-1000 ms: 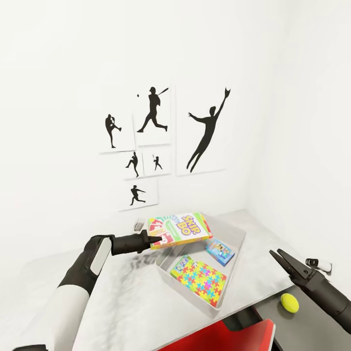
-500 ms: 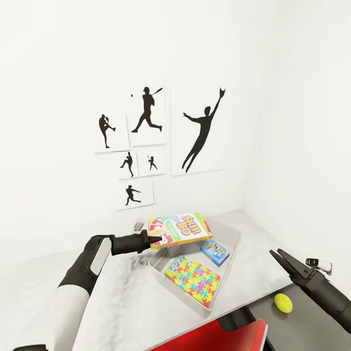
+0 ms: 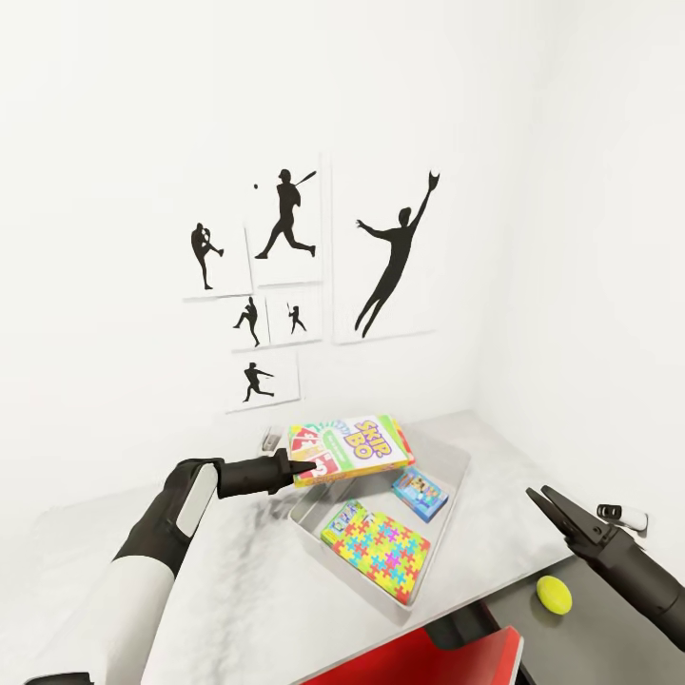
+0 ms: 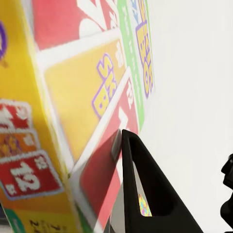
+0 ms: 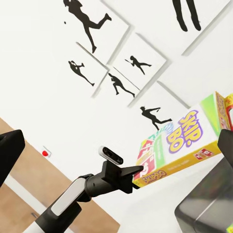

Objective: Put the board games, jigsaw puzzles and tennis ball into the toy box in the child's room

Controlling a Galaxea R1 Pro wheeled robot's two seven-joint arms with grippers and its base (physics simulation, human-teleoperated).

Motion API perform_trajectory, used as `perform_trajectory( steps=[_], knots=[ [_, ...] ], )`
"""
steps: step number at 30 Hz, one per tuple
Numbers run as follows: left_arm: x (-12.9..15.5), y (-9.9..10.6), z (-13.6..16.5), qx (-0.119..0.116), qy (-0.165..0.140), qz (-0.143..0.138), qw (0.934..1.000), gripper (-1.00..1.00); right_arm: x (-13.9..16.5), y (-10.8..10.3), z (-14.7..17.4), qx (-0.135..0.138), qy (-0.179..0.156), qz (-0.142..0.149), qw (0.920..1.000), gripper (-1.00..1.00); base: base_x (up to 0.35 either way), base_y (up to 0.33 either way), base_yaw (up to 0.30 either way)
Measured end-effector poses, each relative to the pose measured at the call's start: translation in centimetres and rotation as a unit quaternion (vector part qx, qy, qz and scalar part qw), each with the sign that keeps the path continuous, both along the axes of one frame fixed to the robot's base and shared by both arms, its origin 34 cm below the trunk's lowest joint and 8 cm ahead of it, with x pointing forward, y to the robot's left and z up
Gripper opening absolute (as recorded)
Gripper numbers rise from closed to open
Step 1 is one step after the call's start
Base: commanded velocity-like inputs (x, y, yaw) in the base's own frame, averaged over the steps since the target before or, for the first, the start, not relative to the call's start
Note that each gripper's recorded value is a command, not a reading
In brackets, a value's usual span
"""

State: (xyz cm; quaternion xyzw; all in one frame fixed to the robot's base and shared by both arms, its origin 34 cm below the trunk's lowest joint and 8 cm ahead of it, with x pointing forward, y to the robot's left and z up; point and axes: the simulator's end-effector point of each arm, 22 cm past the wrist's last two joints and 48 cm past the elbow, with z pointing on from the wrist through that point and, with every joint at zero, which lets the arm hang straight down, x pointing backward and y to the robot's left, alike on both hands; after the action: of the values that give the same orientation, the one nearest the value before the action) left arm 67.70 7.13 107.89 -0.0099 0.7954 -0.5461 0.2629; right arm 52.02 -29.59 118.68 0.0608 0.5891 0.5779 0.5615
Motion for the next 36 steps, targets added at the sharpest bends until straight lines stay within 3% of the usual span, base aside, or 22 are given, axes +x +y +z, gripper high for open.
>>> perform_trajectory(
  steps=[11,19,22,27,36],
  knots=[
    [0.0,-0.4,0.1,0.000,-0.001,-0.001,1.0000,-1.00,0.0,0.0,0.0,-0.001,0.000,-0.001,1.0000,1.00,0.000,0.000,0.000],
    [-0.7,-5.5,1.8,-0.033,-0.012,-0.021,0.9992,-1.00,0.0,-0.2,0.0,0.000,0.000,-0.003,1.0000,1.00,0.000,0.000,0.000],
    [-0.9,-7.2,2.1,-0.030,-0.015,-0.030,0.9990,-1.00,0.2,-0.8,-0.4,0.003,0.002,-0.016,0.9999,1.00,0.000,0.000,0.000],
    [-1.0,-8.8,3.2,-0.040,-0.021,-0.038,0.9983,-1.00,0.2,-1.4,-0.6,0.004,0.004,-0.024,0.9997,1.00,0.000,0.000,0.000],
    [-1.0,-8.8,3.1,-0.038,-0.021,-0.037,0.9984,-1.00,0.2,-3.5,-0.5,-0.002,0.003,-0.046,0.9989,1.00,0.000,0.000,0.000]
  ],
)
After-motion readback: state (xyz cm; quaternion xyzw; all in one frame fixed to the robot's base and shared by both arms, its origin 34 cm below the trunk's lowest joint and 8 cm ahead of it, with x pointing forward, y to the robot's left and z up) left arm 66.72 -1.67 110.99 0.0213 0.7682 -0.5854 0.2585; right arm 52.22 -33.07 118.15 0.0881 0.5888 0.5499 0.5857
